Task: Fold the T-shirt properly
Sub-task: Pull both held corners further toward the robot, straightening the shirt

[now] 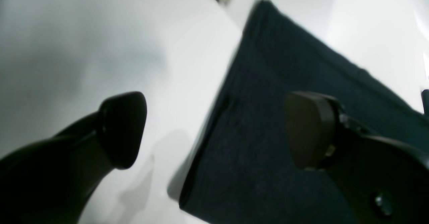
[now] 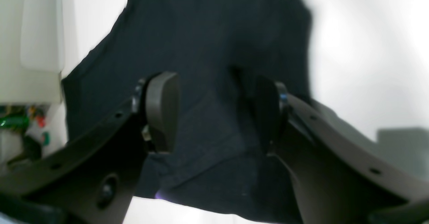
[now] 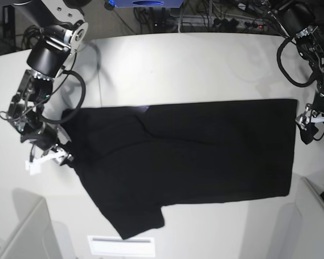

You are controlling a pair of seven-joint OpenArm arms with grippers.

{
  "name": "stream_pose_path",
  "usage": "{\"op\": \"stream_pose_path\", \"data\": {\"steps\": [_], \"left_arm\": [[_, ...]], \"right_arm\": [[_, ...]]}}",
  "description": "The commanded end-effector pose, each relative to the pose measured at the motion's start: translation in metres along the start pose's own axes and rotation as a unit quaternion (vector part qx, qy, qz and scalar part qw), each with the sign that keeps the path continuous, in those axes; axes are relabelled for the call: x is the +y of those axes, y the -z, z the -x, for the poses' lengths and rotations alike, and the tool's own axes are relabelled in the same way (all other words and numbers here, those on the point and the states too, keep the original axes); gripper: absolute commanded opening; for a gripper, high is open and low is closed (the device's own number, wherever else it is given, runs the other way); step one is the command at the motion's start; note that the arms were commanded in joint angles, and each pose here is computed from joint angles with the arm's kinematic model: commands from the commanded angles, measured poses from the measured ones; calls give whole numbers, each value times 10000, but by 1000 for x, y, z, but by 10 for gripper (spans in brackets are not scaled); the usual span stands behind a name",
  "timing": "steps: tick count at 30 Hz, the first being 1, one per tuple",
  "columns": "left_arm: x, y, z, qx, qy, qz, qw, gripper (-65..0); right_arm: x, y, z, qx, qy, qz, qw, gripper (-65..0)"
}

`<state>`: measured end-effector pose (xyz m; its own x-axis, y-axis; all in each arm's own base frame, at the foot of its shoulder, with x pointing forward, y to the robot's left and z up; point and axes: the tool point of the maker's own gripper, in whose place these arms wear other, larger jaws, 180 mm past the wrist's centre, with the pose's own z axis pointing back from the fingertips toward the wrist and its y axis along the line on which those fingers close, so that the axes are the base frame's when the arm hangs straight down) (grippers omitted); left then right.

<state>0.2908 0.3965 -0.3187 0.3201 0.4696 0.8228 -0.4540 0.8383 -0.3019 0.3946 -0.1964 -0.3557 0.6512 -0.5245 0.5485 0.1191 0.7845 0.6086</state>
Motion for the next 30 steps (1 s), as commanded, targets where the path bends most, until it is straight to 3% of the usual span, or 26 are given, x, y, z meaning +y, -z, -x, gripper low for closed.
{"op": "stream_pose_path", "data": {"steps": [1,6,8,12,16,30], "left_arm": [[-3,-9,-33,-477,134,80,9987,-18],[10,-43,-21,-585,151,-156,9981,-18],[17,-50,-6,-467,80,-259,9985,-18],[30,-58,20,-159,66,-403,9990,-18],[34,-62,30,-13,105,-448,9989,-18],[46,-48,65,427,-76,-341,9985,-18]], "right_arm": [[9,-11,-17,-278,-82,-116,9995,-330],[-8,-47,5,-489,650,560,9951,-299],[-13,-56,23,-457,850,736,9926,-263],[-27,-66,56,-261,1032,966,9896,-252],[-47,-64,83,37,1397,1211,9828,-249],[-81,-41,99,-22,1786,1515,9722,-252]]}}
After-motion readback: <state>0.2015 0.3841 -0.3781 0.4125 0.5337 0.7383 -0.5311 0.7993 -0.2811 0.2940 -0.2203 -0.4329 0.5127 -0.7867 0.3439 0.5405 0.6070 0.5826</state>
